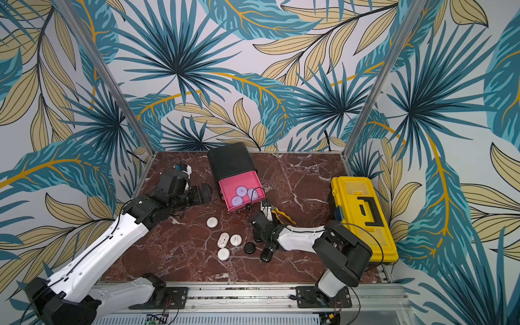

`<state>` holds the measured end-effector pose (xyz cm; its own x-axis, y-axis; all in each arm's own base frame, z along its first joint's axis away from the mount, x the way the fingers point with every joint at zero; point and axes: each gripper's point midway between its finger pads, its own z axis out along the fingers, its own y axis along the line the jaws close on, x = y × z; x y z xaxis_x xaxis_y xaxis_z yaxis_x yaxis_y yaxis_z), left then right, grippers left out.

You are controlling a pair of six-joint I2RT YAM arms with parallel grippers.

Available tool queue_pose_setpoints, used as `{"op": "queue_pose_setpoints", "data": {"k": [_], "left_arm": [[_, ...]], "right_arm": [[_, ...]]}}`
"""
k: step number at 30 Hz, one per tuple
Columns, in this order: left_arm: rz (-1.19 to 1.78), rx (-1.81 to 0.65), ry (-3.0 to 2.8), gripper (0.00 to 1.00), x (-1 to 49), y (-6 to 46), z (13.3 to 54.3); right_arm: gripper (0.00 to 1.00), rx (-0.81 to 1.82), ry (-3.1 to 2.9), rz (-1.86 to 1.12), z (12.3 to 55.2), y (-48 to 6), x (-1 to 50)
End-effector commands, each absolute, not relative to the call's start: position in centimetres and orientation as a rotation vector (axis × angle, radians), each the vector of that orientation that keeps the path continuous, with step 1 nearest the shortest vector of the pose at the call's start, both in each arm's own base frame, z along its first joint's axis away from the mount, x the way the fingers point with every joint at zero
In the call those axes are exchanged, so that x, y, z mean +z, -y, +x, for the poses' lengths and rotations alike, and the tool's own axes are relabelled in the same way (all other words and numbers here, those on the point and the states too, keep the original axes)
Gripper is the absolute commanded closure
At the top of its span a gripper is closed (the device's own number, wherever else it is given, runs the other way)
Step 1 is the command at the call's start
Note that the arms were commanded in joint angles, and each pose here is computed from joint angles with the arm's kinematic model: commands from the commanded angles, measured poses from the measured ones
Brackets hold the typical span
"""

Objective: Put the bluetooth earphones in the drawer according to color
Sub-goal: Pick up the Bluetooth earphone from the center of the board, then place the bluetooth earphone in the drawer.

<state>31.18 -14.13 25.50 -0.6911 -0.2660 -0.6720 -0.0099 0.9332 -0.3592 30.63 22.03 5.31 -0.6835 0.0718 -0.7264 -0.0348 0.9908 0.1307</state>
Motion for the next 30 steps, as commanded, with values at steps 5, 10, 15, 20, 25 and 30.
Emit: {"op": "queue_pose_setpoints", "data": {"k": [5,10,15,20,25,30], "left_arm": [[-0.203,-0.413,-2.287,0.0,25.5,13.6,31.2],[-0.213,-0.391,-2.284,0.0,25.7,12.9,31.4],[-0.227,-0.378,-2.279,0.0,25.9,12.1,31.7],[-0.239,-0.377,-2.272,0.0,26.3,11.5,32.2],[-0.235,-0.406,-2.275,0.0,27.4,11.0,34.2],[-0.231,-0.435,-2.276,0.0,29.0,11.3,38.1]], "right_arm": [[0.58,0.318,-2.402,-0.135,28.6,-24.2,7.6],[0.57,0.529,-2.43,-0.328,26.3,-27.0,9.5],[0.56,0.68,-2.406,-0.455,24.6,-28.5,12.5],[0.55,0.821,-2.341,-0.513,24.0,-30.3,16.5],[0.54,0.809,-2.243,-0.501,25.7,-31.0,20.7],[0.53,0.719,-2.247,-0.463,28.5,-31.2,22.5]]}}
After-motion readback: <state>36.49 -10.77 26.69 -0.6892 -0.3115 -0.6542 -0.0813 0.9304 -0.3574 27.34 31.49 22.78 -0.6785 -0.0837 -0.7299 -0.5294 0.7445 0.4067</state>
